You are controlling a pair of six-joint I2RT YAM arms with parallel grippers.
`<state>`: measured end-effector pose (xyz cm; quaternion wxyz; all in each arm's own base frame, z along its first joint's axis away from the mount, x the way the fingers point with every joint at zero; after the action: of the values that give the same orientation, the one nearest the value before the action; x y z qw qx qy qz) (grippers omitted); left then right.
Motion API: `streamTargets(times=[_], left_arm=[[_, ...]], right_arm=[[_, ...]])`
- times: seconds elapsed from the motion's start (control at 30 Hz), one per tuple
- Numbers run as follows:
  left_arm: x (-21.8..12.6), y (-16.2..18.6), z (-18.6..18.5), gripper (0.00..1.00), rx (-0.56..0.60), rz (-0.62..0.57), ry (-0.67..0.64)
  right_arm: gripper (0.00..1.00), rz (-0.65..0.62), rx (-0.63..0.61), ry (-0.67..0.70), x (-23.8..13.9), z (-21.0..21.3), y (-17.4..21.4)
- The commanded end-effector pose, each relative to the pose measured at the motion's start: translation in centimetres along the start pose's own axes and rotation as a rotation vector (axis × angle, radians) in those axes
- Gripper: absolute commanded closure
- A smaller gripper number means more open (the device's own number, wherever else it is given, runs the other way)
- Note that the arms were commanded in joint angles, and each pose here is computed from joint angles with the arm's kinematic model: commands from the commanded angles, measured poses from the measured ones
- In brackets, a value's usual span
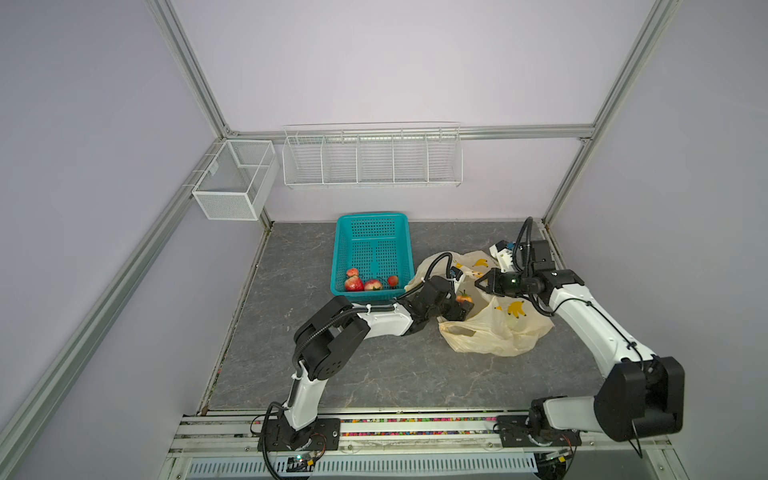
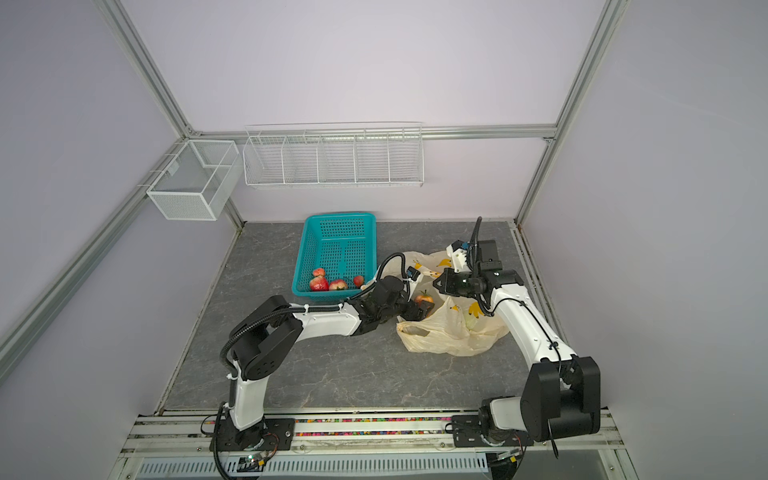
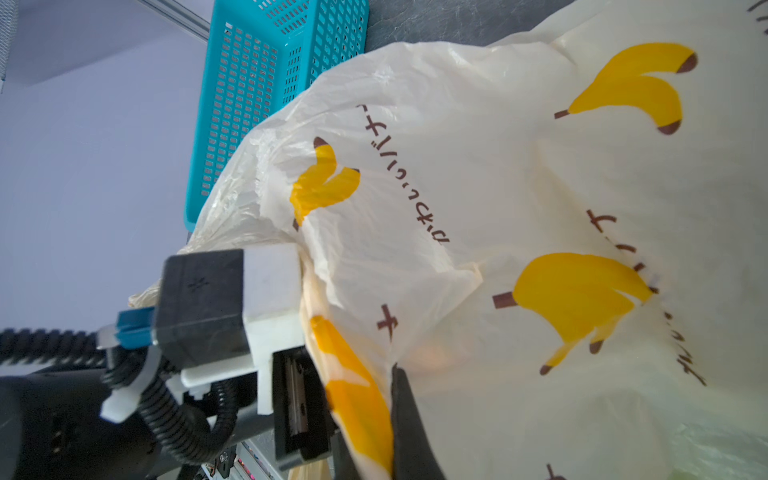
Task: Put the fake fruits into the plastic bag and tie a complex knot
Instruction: 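Carry the peach into the bag with the left gripper while the right holds it, then open the left gripper to release the peach inside the bag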
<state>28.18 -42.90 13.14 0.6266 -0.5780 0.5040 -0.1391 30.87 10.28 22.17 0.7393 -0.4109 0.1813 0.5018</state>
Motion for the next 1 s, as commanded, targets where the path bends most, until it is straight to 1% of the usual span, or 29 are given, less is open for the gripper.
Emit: streamTargets(times=[0.0,0.03,0.17,0.33,0.43,0.5,0.57,0.67,0.73,0.83,0.9,0.97], left_arm=[[0.0,-3.4,-0.3,0.03,-0.028,-0.122,0.019],[-0.1,-3.4,-0.2,0.0,-0.034,-0.125,0.02],[-0.4,-3.4,0.1,0.01,-0.065,-0.134,0.033],[-1.2,-3.6,0.3,0.01,-0.065,-0.139,0.039],[-0.6,-2.9,0.2,0.01,-0.054,-0.107,0.046],[0.1,-1.9,0.4,0.01,-0.026,-0.056,0.031],[0.3,-0.9,1.0,0.01,0.056,-0.004,-0.028],[-0.4,0.0,0.7,0.01,0.256,0.019,-0.068],[-1.1,0.3,0.5,0.0,0.354,-0.012,-0.059],[-2.3,0.5,0.2,0.01,0.479,-0.092,-0.035],[-2.8,0.3,0.4,0.02,0.506,-0.118,-0.052],[-3.3,0.0,0.5,0.04,0.542,-0.15,-0.035]], right_arm=[[0.93,0.006,-0.009,0.013,0.3,-0.3,0.1],[0.93,0.007,-0.011,0.017,0.3,-0.3,0.1],[0.93,0.003,-0.016,0.023,0.3,-0.4,-0.1],[0.93,0.0,-0.019,0.026,0.2,-0.5,-0.2],[0.93,0.003,-0.016,0.019,0.3,-0.5,-0.1],[0.93,0.005,-0.016,0.017,0.3,-0.5,-0.1],[0.93,0.001,-0.019,0.023,0.1,-0.4,-0.1],[0.93,-0.01,-0.027,0.041,-0.4,-0.5,-0.4],[0.93,-0.012,-0.026,0.043,-0.5,-0.5,-0.5],[0.93,-0.012,-0.021,0.027,-0.3,-0.4,-0.7],[0.93,-0.011,-0.018,0.022,-0.2,-0.4,-0.7],[0.93,-0.01,-0.019,0.026,-0.3,-0.4,-0.7]])
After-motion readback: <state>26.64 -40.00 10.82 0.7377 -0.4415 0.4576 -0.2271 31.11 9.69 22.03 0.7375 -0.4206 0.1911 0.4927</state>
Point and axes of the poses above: each gripper's point midway between its finger pads, its own x axis out along the fingers, its own z axis along the line the jaws close on, y = z × x, the point moved 6 cm from there along -x, back along the fingers, and after that the axes turned 3 degrees about x, right-handed, at the moved point
